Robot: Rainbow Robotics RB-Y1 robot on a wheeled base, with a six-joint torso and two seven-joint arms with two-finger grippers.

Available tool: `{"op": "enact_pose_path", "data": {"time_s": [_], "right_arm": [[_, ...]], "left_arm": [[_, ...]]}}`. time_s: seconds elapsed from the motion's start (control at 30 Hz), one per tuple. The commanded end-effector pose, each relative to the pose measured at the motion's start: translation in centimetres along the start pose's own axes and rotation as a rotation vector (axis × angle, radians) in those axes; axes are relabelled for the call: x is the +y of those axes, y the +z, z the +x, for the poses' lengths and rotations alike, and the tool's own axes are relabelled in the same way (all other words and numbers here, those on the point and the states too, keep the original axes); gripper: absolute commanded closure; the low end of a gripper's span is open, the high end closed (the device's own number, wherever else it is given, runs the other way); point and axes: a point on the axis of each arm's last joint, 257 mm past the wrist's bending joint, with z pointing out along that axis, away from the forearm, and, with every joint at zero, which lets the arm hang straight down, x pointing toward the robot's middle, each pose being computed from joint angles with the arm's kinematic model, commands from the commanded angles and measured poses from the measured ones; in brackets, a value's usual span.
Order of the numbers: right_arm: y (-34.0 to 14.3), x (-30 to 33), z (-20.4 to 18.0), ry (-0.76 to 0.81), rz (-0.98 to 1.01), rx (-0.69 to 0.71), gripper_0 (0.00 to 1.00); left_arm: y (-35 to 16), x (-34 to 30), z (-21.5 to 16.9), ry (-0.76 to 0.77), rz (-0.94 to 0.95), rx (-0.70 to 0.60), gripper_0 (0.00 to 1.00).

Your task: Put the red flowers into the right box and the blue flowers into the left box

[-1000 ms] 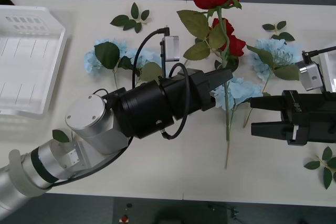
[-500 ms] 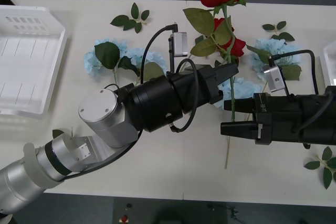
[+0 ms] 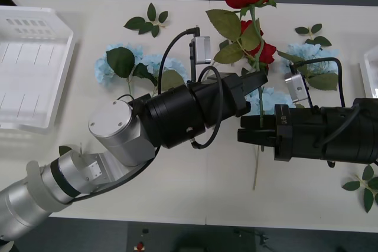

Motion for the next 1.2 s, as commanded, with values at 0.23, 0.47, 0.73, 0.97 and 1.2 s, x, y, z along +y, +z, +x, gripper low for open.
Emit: {"op": "enact_pose_path", "data": {"time_s": [0.23, 0.47, 0.73, 0.97, 1.2], "right_arm": [[0.2, 0.6, -1.4, 0.003, -0.012, -0.02, 1.0], [0.3, 0.7, -1.4, 0.006, -0.014, -0.021, 1.0], [0.3, 0.6, -1.8, 0.021, -0.013, -0.036, 1.0], [-2.1, -2.2, -5.0, 0.023, 0.092, -0.091, 1.0], [-12.3, -11.5, -8.0, 0.096, 0.385, -0.094, 1.0]], "left_arm": [[-0.1, -0.5, 0.0, 0.053, 0.011, 0.023, 0.99], [-1.6, 1.1, -1.1, 0.085, -0.024, 0.03, 0.34], [-7.5, 4.0, -5.4, 0.101, -0.097, 0.014, 0.14], [-15.8, 8.1, -7.9, 0.17, -0.205, 0.085, 0.14], [-23.8, 12.7, -11.2, 0.207, -0.259, 0.224, 0.14]]}}
